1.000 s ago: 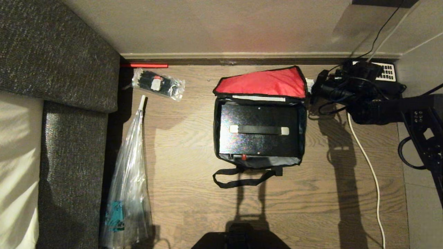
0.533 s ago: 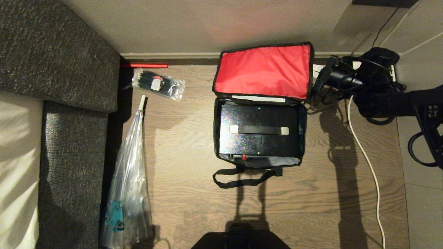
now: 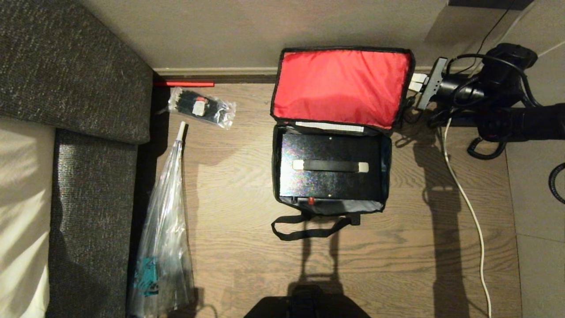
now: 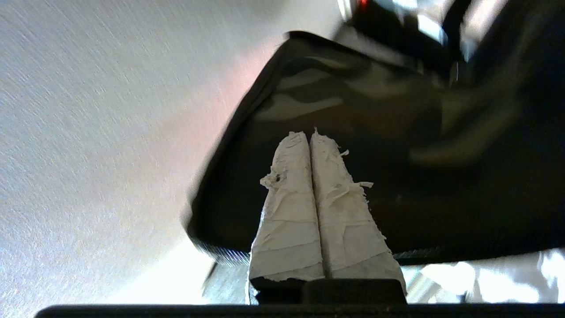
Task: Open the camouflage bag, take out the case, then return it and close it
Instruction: Close the top of the storage box
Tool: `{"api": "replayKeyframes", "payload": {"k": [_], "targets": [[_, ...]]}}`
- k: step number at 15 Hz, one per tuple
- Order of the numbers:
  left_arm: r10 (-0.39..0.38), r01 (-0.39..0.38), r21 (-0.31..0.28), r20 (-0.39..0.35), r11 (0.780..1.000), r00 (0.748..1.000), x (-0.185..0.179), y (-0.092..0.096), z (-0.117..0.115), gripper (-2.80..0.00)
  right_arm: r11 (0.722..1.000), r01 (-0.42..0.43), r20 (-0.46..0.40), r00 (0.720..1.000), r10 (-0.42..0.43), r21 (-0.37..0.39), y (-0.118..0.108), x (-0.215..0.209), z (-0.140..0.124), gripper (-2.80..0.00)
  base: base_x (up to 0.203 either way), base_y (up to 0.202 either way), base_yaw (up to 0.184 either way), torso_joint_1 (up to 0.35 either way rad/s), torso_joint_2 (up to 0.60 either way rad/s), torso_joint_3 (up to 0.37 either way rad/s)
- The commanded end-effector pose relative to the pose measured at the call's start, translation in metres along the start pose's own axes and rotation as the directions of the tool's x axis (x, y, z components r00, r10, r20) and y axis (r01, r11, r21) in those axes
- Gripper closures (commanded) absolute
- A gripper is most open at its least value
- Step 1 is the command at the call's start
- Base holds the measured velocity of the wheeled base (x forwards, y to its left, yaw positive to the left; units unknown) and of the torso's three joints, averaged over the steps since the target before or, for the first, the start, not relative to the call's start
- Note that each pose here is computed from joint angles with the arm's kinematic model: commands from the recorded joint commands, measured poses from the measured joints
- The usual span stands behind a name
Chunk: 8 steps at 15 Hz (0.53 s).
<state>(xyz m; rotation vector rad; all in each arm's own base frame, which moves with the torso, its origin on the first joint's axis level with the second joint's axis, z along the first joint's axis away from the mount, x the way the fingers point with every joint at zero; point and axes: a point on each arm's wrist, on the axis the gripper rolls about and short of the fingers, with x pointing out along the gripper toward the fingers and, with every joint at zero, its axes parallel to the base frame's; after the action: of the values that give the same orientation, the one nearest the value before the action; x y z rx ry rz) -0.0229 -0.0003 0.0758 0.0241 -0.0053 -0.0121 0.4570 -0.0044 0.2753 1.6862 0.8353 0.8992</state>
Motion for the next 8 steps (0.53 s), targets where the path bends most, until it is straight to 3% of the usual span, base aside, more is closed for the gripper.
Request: {"api": "replayKeyframes", "payload": {"k": [1,4,8], "targets": [[0.0,0.0,0.0,-0.002,1.0,1.0,0.0,0.0,0.0,0.0,0.998,0.05,-0.084,0.995,-0.048,0.027,0.011,-0.006,-0.022,0.0,0.0,0.0,0.0,0.0,0.0,0.0],[0.0,0.0,0.0,-0.002,1.0,1.0,0.0,0.0,0.0,0.0,0.987,0.141,-0.191,0.974,-0.124,0.077,0.011,-0.012,-0.037,0.0,0.0,0.0,0.0,0.0,0.0,0.0],[0.0,0.0,0.0,-0.002,1.0,1.0,0.0,0.0,0.0,0.0,0.967,0.241,-0.31,0.929,-0.204,0.083,0.008,-0.024,-0.047,0.0,0.0,0.0,0.0,0.0,0.0,0.0]]}}
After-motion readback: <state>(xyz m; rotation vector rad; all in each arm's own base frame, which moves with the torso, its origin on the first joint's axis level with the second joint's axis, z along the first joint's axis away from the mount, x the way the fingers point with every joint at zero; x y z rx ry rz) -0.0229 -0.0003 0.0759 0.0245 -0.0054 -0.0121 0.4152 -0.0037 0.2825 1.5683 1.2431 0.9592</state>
